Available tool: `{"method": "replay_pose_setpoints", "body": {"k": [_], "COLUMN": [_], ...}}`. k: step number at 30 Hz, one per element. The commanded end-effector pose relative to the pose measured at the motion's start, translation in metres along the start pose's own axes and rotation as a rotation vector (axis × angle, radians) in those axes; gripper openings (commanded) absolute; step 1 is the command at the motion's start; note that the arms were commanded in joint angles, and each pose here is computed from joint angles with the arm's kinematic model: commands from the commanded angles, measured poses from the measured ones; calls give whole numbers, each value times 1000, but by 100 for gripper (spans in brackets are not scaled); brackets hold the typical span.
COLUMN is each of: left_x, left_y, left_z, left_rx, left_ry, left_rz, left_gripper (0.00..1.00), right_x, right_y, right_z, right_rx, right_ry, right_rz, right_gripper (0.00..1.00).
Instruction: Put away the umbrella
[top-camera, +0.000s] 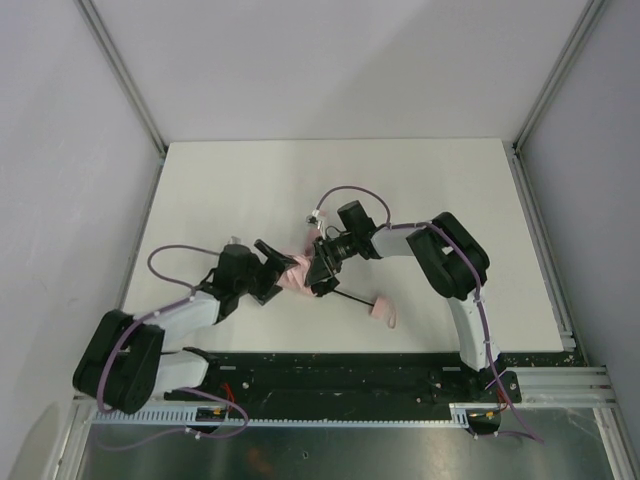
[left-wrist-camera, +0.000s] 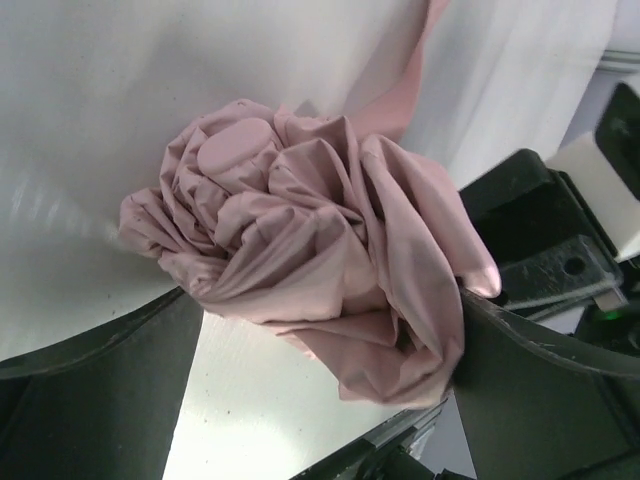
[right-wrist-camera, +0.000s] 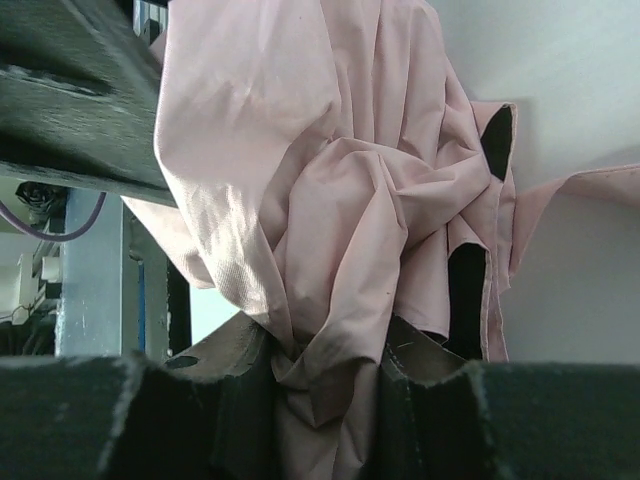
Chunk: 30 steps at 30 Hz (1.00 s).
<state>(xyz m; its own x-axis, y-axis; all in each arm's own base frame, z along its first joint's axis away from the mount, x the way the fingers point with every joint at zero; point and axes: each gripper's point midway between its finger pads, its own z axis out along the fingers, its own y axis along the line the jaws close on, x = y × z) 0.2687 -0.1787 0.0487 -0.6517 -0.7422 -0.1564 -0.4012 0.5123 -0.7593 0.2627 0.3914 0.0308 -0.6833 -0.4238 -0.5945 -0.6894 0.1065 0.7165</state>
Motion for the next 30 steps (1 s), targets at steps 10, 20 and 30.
{"method": "replay_pose_setpoints", "body": {"k": [10, 20, 30], "left_x": [-9, -19, -4], "left_y": [-49, -49, 5], "left_z": [-35, -18, -6], "left_rx": [20, -175, -345], "left_ry": [22, 50, 74], "left_rz": [-108, -113, -145], "left_gripper": [99, 99, 98], "right_x": [71, 73, 76], "right_y": [-37, -35, -35], "right_z": [-1, 1, 2], "right_rx": [179, 203, 214], "right_ry": [161, 180, 191], "right_rz": [163, 144, 145], "right_gripper": [0, 0, 0]}}
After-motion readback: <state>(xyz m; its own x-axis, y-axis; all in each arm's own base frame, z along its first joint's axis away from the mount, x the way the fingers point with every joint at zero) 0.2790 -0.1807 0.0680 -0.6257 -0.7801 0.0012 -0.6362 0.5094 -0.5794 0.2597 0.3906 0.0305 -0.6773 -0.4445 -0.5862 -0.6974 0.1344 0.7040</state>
